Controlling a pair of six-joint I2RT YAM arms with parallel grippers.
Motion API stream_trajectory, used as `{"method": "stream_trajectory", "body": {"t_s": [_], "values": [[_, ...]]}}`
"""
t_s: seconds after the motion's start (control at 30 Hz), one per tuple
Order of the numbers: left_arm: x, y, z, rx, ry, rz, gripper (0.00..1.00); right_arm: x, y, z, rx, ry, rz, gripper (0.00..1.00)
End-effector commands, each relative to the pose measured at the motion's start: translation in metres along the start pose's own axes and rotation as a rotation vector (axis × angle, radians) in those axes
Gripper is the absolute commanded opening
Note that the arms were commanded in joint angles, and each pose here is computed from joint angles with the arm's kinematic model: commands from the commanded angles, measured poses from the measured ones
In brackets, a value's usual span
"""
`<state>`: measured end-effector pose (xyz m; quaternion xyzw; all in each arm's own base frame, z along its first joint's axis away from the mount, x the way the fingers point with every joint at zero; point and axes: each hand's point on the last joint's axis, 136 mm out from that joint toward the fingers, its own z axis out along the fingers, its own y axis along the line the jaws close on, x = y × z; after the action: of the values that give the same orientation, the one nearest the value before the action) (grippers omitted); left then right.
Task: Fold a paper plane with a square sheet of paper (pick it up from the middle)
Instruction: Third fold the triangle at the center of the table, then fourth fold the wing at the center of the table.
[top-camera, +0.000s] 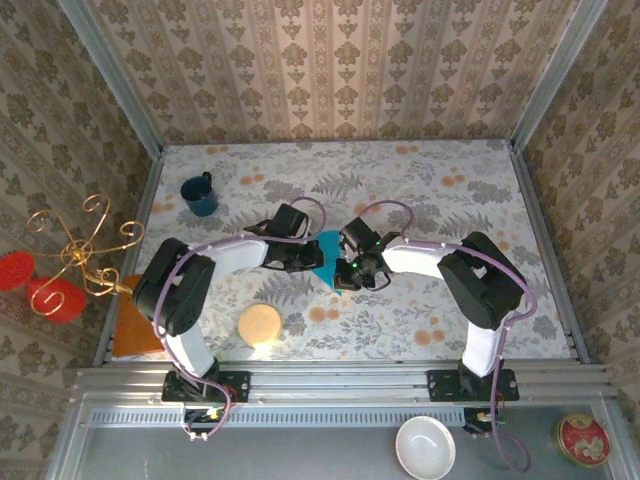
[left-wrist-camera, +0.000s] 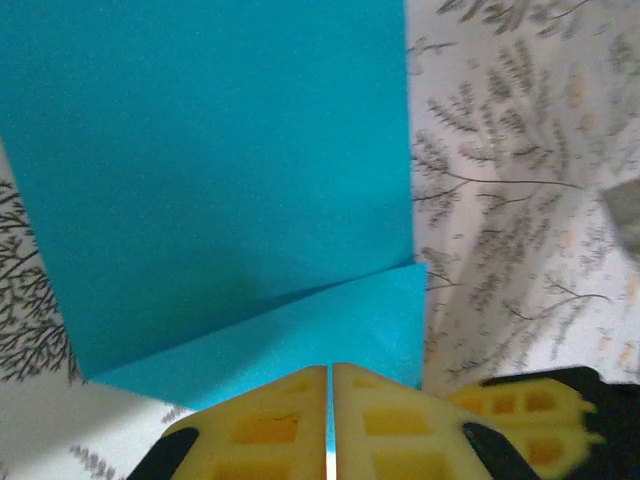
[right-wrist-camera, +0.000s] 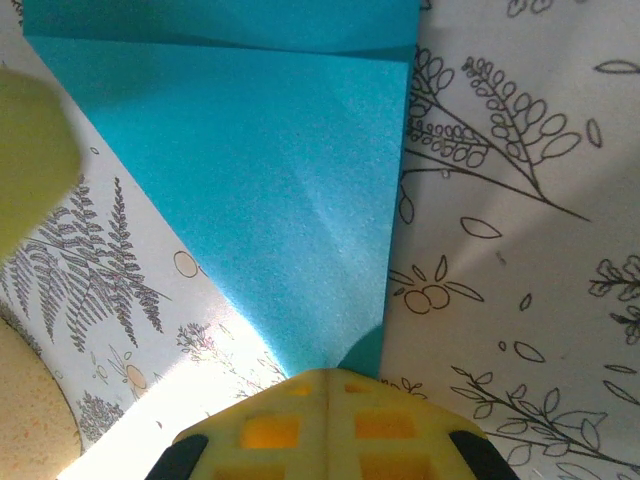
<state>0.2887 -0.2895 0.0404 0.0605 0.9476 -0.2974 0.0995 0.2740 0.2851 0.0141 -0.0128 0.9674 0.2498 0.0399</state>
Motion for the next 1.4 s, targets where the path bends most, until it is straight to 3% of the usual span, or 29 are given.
{"method": "stream_trajectory", "body": {"t_s": [0.0,0.3,0.4,0.6,0.73,1.1,1.37], "values": [[-0.006,0.004,0.004,-0.022,0.019,-0.015,0.1,0.025,-0.036,0.013,0.117,0.095,0.041,0.04],[-0.006,0.068,0.001,-0.122,0.043,-0.11,0.1,0.021,-0.046,0.009,0.13,0.081,0.052,0.05],[-0.01,0.078,-0.006,-0.152,0.041,-0.094,0.1,0.01,-0.033,0.006,0.081,0.051,0.035,0.05],[-0.03,0.048,-0.034,-0.072,-0.042,-0.065,0.14,-0.028,0.026,-0.025,-0.117,-0.096,-0.01,0.12],[-0.029,0.04,-0.048,-0.042,-0.098,-0.097,0.18,-0.041,0.043,-0.038,-0.184,-0.164,-0.011,0.22],[-0.004,0.033,-0.04,0.021,-0.12,-0.253,0.39,-0.052,0.034,-0.011,-0.158,-0.15,0.035,0.23],[0.002,0.039,-0.029,0.021,-0.111,-0.325,0.47,-0.051,0.01,0.006,-0.102,-0.125,0.086,0.26]]}}
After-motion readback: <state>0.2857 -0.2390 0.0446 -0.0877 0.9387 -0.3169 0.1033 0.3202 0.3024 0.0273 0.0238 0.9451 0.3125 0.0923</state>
